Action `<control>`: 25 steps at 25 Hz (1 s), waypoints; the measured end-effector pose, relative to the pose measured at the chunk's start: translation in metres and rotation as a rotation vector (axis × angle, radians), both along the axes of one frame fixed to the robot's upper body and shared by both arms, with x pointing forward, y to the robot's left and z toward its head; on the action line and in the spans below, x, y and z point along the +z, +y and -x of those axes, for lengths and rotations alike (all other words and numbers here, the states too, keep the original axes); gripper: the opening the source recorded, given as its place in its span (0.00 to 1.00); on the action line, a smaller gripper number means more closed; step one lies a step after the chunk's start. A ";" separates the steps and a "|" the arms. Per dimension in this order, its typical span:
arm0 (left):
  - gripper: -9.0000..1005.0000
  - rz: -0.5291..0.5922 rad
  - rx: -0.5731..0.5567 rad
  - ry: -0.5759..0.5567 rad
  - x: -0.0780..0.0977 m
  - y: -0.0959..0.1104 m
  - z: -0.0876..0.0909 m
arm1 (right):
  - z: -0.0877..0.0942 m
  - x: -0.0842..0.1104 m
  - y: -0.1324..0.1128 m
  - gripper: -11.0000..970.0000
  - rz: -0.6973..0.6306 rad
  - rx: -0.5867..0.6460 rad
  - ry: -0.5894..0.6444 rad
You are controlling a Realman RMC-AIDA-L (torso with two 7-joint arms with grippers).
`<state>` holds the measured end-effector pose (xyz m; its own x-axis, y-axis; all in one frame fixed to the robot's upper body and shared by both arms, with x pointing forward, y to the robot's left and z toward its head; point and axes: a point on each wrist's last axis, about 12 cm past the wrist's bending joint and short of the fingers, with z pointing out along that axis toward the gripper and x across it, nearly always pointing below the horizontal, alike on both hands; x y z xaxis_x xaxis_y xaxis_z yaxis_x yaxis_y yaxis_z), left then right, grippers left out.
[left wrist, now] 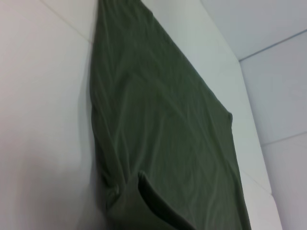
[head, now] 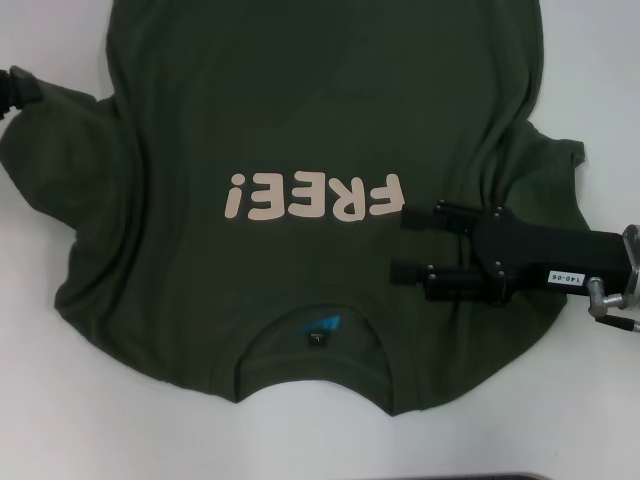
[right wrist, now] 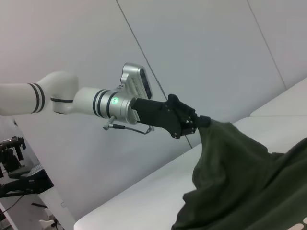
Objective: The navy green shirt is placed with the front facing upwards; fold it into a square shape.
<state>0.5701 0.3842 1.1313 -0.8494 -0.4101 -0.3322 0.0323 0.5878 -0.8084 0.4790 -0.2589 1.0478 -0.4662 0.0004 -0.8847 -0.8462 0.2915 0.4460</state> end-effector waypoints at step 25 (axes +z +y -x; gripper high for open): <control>0.04 0.018 0.151 -0.041 0.010 0.034 0.011 | -0.002 0.001 0.000 0.92 -0.003 -0.002 0.000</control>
